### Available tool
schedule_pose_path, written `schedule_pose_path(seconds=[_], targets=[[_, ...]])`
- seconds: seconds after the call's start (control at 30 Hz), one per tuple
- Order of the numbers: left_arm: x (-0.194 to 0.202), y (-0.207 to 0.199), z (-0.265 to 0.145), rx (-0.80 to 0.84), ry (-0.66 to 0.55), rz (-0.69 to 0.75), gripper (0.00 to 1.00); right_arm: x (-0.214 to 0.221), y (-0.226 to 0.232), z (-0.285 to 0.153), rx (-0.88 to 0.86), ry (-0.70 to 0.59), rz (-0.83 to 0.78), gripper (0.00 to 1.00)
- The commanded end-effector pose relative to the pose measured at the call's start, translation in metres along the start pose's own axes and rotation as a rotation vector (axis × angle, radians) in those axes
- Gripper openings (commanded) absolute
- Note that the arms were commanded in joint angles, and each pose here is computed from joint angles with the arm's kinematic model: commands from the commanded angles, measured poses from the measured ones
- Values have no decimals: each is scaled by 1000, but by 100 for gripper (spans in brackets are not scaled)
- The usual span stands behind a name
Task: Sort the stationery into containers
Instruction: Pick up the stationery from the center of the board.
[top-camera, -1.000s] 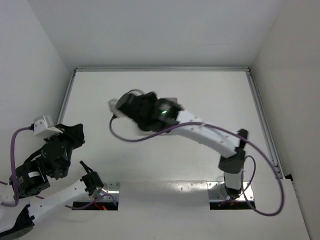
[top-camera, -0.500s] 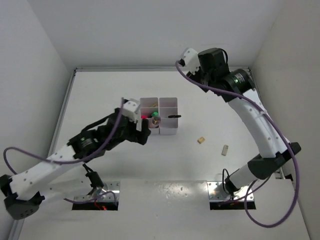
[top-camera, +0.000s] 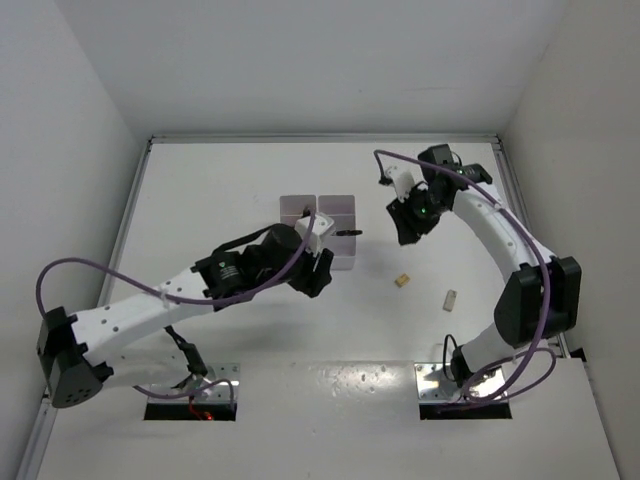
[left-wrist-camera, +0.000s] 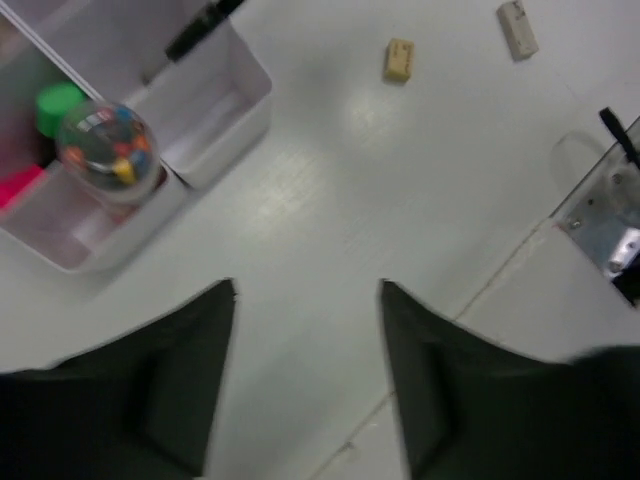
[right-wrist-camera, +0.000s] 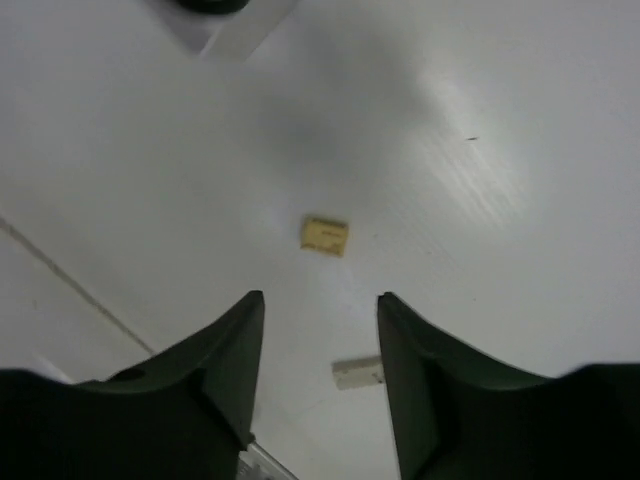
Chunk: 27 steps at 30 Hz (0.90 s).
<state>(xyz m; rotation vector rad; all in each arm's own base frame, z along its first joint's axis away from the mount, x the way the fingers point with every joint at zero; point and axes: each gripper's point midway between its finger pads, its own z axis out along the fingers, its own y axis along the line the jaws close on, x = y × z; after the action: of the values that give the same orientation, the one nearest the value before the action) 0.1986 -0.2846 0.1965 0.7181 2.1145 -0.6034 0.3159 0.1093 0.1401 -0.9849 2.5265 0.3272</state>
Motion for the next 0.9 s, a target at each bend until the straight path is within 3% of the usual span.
schedule_pose_path(seconds=[0.0,0.1,0.2,0.37,0.5,0.63,0.87], targets=[[-32,8,-33,-29,-169,43,79,9,53,-14,-295,-136,-308,53],[-32,28,-54,-86,-218,52,87,49,66,-2,-408,-143,-550,58],[-32,50,-70,-173,-237,40,88,62,63,10,-414,-170,-736,58],[-28,67,-81,-248,-275,24,91,79,43,37,-357,-144,-1071,46],[-29,73,-86,-275,-321,11,92,75,32,53,-310,-171,-1265,46],[-28,78,-85,-291,-332,3,92,76,21,74,-265,-139,-1385,46],[-28,80,-83,-285,-347,3,92,79,5,90,-279,-73,-1409,46]])
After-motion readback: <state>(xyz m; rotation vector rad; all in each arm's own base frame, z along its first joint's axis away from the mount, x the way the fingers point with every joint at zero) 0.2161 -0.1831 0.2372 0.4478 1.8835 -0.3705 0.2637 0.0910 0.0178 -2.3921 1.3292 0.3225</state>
